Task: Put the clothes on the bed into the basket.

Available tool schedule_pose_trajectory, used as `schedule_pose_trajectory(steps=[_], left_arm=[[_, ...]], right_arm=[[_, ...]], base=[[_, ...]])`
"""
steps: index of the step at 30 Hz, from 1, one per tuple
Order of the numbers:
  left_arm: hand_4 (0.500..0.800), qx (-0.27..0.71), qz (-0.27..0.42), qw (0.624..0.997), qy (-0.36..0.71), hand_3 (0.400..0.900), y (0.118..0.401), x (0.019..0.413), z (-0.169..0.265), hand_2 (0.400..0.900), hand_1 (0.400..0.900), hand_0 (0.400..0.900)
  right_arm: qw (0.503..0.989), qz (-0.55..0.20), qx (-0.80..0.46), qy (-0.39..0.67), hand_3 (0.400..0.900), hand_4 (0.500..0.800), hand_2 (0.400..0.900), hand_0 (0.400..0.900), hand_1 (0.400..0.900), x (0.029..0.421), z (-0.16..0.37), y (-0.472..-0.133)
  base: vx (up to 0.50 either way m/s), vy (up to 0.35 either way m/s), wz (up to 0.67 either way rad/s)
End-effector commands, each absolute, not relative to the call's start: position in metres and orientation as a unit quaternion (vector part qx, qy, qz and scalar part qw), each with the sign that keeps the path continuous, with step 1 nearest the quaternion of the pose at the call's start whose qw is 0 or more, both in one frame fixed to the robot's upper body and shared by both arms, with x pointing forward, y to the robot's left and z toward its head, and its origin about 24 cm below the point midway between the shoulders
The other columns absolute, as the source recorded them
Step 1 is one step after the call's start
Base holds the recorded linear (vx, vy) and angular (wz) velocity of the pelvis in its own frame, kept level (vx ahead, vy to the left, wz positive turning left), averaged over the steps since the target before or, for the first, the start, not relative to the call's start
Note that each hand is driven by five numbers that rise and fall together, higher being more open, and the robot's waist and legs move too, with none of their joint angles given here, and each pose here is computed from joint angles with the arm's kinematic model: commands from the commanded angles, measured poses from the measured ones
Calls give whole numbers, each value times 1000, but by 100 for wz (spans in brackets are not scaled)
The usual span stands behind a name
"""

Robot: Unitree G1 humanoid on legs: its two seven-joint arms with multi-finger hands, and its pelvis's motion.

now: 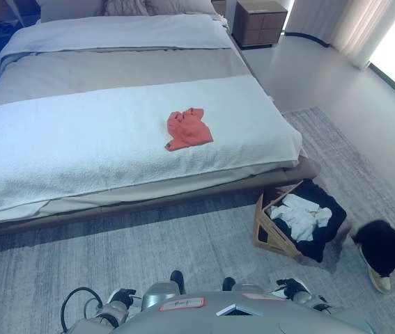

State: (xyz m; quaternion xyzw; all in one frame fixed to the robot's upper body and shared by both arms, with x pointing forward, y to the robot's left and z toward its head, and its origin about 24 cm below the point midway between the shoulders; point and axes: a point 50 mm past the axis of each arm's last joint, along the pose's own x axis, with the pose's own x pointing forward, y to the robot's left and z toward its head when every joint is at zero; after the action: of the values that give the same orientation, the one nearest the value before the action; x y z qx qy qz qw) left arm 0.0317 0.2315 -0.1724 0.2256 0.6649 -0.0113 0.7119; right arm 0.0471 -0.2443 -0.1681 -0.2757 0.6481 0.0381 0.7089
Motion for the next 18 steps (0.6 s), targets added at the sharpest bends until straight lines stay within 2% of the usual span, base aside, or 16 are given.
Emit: schedule_pose_trajectory(steps=[1, 18], left_arm=[[800, 231, -6, 723, 651, 900, 232, 51, -171, 900, 900, 900], [800, 222, -10, 718, 659, 900, 229, 45, -172, 900, 900, 900]], right_arm=[[723, 43, -309, 616, 900, 800, 900, 900, 900, 77, -162, -249], [710, 39, -303, 634, 900, 800, 900, 900, 900, 67, -164, -252]], base=[[0, 0, 0], [0, 0, 0]])
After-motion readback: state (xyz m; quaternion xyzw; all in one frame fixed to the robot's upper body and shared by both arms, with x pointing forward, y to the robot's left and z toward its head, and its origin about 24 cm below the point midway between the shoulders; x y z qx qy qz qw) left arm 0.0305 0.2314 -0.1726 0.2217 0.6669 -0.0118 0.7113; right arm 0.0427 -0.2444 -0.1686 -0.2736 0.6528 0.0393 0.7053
